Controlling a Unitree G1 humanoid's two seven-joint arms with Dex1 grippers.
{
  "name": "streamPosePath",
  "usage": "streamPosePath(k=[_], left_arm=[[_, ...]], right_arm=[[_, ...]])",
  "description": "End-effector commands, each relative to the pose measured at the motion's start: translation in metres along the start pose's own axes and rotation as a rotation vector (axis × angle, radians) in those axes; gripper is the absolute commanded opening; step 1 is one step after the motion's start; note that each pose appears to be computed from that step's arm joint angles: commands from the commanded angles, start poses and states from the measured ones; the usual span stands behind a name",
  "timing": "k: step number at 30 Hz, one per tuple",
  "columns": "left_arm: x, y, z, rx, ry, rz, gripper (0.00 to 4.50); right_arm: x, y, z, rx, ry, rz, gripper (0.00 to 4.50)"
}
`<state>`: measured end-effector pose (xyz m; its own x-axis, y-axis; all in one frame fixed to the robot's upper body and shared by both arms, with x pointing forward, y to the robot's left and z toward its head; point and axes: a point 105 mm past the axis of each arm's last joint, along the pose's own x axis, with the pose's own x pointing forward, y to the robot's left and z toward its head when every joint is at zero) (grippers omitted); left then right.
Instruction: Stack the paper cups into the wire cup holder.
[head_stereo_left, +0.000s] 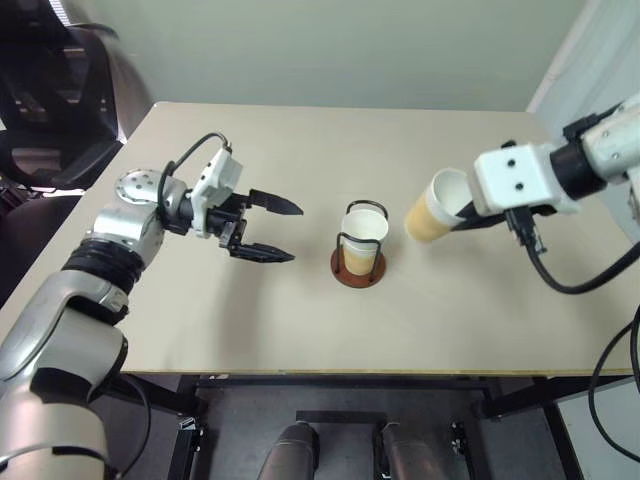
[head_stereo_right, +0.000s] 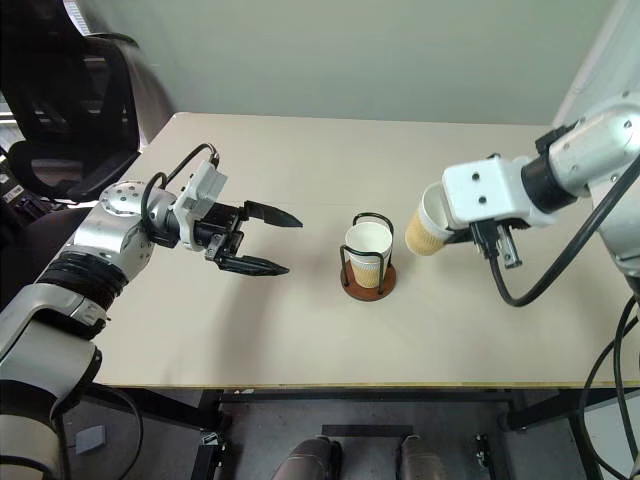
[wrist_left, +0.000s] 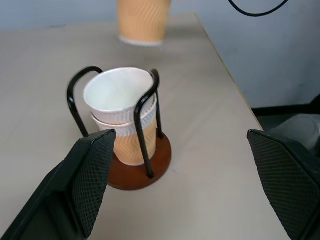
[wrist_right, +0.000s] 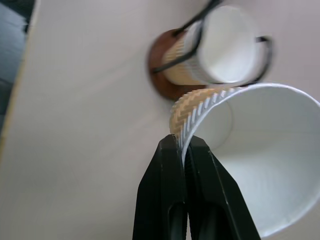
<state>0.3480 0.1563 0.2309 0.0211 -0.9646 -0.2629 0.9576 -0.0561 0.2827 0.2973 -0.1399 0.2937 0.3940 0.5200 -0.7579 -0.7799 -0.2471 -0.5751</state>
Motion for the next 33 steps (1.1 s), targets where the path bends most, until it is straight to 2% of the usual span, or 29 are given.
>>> streamPosePath(k=[1, 15, 33], left_arm=[[-0.009, 0.008, 0.019, 0.058, -0.039, 0.029, 4.5], [-0.021, 0.005, 0.016, 0.054, -0.049, 0.07, 4.5], [-0.032, 0.014, 0.028, 0.094, -0.085, 0.143, 4.5]], right_arm=[[-0.01, -0.013, 0.011, -0.03, -0.029, -0.05, 0.04], [0.0, -0.019, 0.016, -0.094, -0.056, -0.013, 0.04], [0.006, -0.022, 0.019, -0.134, -0.064, 0.002, 0.04]])
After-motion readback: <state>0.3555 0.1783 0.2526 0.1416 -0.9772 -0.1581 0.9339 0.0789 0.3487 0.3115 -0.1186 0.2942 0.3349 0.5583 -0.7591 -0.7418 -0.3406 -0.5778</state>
